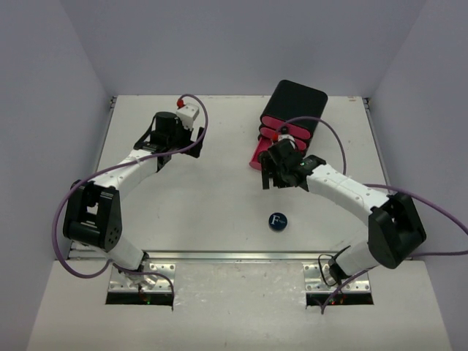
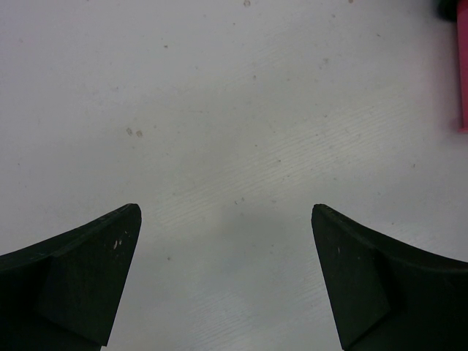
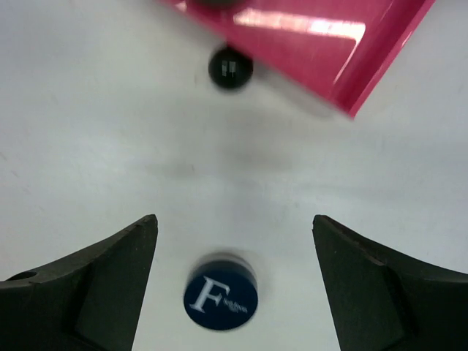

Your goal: Organize the makeup

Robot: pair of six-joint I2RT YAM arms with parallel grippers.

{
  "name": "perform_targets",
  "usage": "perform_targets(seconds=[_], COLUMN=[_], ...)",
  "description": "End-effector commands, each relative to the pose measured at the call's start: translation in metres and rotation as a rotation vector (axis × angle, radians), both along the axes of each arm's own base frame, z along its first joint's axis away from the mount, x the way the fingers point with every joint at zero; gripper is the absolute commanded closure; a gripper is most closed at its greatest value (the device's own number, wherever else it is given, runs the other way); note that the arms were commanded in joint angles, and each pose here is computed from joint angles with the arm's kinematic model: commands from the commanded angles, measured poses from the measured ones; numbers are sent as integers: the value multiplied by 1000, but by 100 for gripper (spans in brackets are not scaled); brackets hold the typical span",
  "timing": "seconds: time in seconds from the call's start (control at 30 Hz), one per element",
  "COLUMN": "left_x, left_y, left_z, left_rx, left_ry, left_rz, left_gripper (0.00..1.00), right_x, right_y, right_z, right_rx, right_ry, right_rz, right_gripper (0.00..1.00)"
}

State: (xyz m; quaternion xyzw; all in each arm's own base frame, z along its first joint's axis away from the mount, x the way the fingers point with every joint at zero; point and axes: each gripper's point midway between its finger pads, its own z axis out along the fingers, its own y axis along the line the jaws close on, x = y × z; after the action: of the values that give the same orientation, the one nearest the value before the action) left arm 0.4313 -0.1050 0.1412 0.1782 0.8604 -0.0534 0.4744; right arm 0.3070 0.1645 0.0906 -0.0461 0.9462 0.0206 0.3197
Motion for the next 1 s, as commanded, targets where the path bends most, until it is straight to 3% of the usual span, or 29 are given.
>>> perform_targets(seconds=[0.0,0.27,0.6,0.77,0.87,0.97], left_x=[8,6,4,5,4,4], left_y=[1,2,3,2,1,2], left_z=[14,9,4,1,-1,-2], left_rx=[-22,-15,-11,-10,-10,-8], left_ry=[-46,-31,-17,-12,-3,-3], left_rz=[-2,1,1,-2,-7,-7], left_gripper=[0,0,0,0,0,0], right_x=[-67,-117,-126,-115,-108,-104], right_y=[2,8,9,5,9,11], right_z=[-25,-57,-102,-102,-96,-94], right_rx=[-72,1,-57,-79,-82,-94], right_ry=[178,265,331,278,253,253], right_rz=[129,144,129,97,109,123], right_gripper=[14,12,14,41,43,55])
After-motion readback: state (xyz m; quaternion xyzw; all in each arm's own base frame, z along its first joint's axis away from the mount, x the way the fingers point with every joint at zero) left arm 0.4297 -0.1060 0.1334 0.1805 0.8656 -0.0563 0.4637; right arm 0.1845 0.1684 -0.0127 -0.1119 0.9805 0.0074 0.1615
